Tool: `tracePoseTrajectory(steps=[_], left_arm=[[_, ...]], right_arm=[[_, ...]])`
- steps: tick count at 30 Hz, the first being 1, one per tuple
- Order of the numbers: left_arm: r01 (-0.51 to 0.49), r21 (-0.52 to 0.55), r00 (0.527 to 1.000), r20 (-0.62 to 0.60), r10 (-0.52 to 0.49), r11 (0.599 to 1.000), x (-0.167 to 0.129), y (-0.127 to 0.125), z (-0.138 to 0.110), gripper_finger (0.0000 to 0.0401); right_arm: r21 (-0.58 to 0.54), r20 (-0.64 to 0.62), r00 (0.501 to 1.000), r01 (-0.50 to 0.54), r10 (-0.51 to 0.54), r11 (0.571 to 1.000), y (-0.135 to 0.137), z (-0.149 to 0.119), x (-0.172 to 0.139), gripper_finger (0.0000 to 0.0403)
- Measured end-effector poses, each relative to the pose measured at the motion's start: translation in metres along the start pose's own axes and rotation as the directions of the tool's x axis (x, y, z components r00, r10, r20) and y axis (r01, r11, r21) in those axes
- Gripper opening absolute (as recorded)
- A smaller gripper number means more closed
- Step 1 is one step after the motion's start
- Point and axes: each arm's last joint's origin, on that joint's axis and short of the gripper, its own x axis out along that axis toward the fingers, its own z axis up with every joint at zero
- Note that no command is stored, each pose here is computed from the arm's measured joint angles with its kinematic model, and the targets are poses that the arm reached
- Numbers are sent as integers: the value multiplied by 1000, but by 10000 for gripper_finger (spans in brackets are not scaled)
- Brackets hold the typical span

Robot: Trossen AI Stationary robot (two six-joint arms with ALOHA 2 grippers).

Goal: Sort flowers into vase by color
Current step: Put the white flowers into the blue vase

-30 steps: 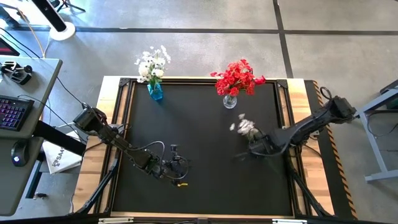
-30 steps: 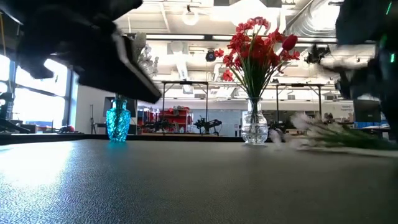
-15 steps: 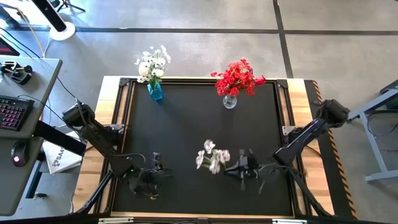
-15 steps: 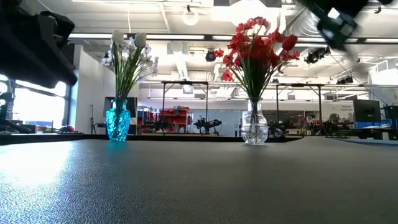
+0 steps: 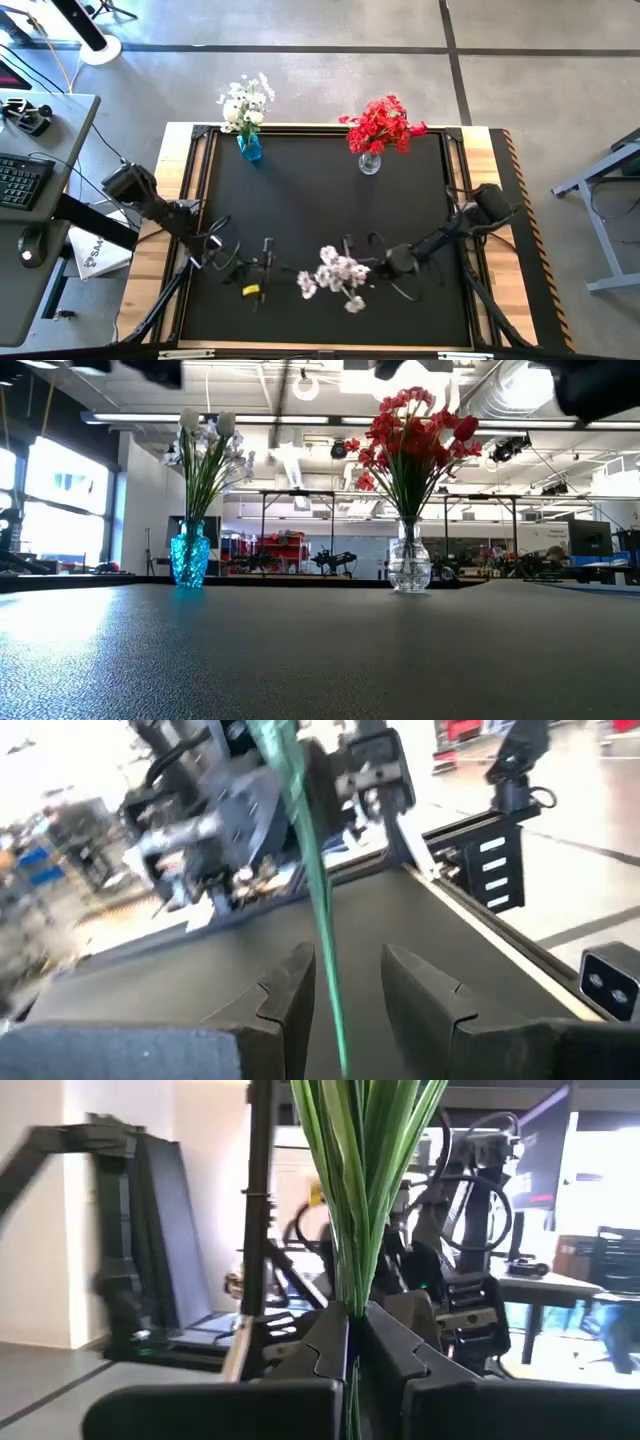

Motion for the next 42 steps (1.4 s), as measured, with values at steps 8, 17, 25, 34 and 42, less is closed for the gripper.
tracePoseTrajectory(steps=[8, 17, 25, 34, 42], left_arm=[[98, -19, 994, 49, -97, 995, 18, 18, 6, 106], [80, -92, 995, 59, -75, 993, 22, 24, 7, 106], [131, -90, 990, 71, -124, 987, 23, 24, 7, 100], [107, -34, 994, -29, -108, 994, 21, 20, -2, 8], [-137, 32, 951, -276, 140, 990, -3, 14, -8, 4]], right_arm=[[-37, -95, 995, 30, -33, 999, -2, -5, 28, 3], [-49, -129, 990, 43, -49, 998, -2, -2, 36, 3], [-26, -163, 983, 84, -87, 996, -4, -5, 36, 3], [17, -253, 966, 61, -54, 998, -6, -15, 35, 20], [20, -309, 945, 116, -104, 993, -8, -5, 32, 161]])
